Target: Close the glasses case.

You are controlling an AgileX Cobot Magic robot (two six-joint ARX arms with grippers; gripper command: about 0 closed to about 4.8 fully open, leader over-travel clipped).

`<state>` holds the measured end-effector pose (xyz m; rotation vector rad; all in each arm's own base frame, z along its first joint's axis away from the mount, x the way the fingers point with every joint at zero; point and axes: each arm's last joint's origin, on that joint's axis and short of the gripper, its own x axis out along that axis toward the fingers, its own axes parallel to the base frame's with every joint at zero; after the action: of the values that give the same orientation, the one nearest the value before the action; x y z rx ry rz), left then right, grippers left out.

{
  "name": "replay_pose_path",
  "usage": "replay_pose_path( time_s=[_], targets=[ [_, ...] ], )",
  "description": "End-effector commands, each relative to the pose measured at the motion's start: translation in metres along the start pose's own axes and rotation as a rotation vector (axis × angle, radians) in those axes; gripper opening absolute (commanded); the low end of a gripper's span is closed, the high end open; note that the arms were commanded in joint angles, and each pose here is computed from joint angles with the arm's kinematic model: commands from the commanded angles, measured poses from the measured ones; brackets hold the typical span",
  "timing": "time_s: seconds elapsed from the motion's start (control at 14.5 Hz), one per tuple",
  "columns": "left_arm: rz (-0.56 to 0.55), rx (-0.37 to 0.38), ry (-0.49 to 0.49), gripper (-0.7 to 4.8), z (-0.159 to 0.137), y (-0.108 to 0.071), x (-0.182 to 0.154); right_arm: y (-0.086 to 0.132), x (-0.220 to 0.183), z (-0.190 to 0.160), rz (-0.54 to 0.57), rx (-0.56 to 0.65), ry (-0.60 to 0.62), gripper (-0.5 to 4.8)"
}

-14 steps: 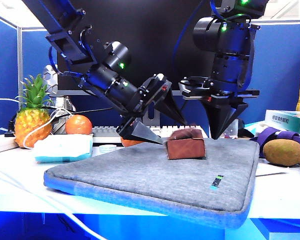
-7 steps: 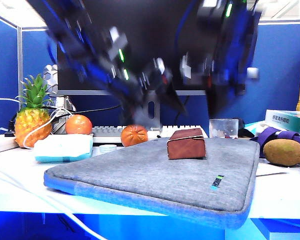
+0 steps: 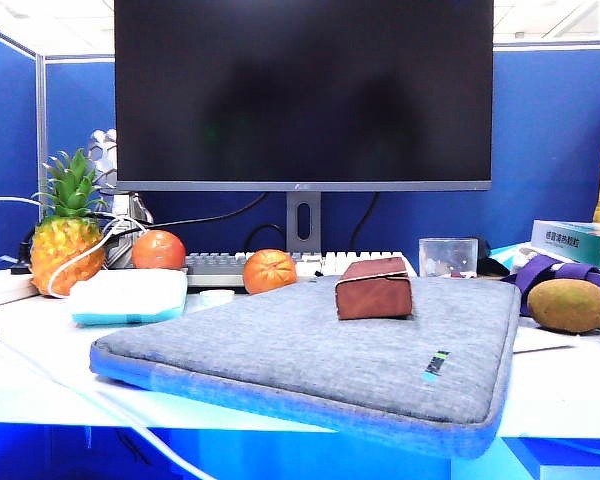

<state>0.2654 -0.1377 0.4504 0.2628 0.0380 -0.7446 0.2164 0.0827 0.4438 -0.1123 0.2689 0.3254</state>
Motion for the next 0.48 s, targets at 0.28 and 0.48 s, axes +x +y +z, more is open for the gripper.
replay_pose_path(
  time_s=[0.28,0.48],
  targets=[
    [0.308,0.098,-0.084,4.58,0.006,-0.034,-0.155,-0.007,-0.138,0.011,-0.012,-0.017,-0.332,-0.01],
    [0.449,0.065,-0.138,4.57,-0.025,-0.057,-0.212,-0.006,-0.157,-0.026,-0.013,-0.014,-0.390,-0.01]
  ],
)
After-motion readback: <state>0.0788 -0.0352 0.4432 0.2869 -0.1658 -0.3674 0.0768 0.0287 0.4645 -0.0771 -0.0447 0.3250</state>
